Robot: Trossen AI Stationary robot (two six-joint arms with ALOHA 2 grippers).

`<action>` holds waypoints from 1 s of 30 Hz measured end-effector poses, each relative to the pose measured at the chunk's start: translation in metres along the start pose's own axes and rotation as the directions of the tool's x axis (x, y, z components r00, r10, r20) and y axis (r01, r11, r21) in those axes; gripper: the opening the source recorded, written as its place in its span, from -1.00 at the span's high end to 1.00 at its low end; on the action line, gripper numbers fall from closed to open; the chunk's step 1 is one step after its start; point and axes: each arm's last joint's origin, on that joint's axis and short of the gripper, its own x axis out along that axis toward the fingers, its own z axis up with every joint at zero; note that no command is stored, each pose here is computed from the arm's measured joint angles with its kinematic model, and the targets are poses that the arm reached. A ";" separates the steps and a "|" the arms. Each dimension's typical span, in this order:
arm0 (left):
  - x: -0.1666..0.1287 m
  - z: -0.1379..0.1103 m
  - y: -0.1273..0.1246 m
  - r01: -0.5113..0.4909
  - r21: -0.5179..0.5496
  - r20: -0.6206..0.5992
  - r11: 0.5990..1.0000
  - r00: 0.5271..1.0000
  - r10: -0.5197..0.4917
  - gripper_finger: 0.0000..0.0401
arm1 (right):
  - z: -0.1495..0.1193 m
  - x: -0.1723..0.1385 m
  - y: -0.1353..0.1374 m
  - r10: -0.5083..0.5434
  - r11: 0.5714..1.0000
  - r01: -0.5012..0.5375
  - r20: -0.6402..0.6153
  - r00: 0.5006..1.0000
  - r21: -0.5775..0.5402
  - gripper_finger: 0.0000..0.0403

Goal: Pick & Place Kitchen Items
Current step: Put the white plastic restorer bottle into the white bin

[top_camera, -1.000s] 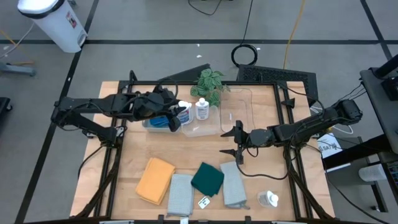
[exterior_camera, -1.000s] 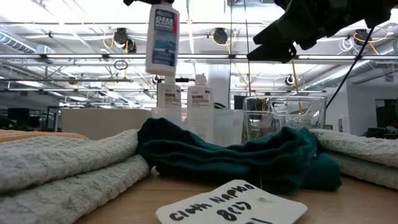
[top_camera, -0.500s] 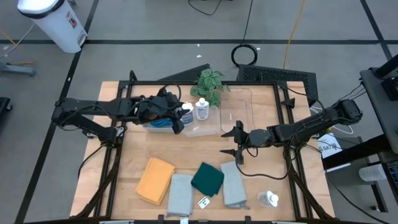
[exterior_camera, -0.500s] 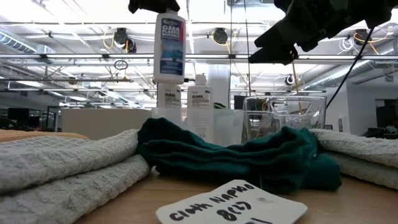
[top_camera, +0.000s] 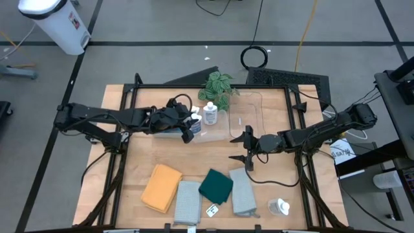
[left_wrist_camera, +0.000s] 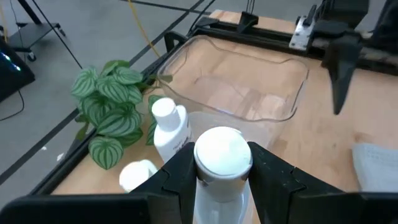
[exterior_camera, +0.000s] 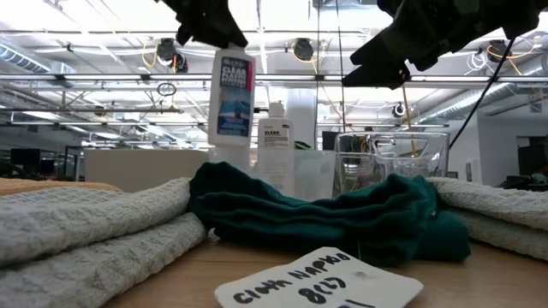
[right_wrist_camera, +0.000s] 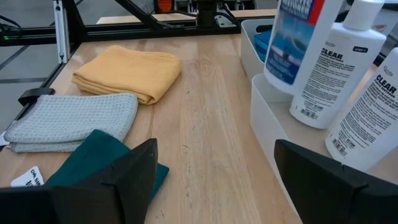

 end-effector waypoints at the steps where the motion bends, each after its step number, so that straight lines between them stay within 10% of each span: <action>1: 0.002 -0.003 0.000 -0.001 -0.001 0.001 1.000 1.000 0.001 0.41 | 0.000 0.000 0.000 0.000 1.000 0.000 0.000 1.000 0.000 -0.45; 30: 0.032 -0.056 0.009 0.048 -0.093 0.019 0.995 0.999 -0.046 0.41 | 0.000 0.000 0.000 0.000 1.000 0.000 0.002 1.000 0.001 -0.45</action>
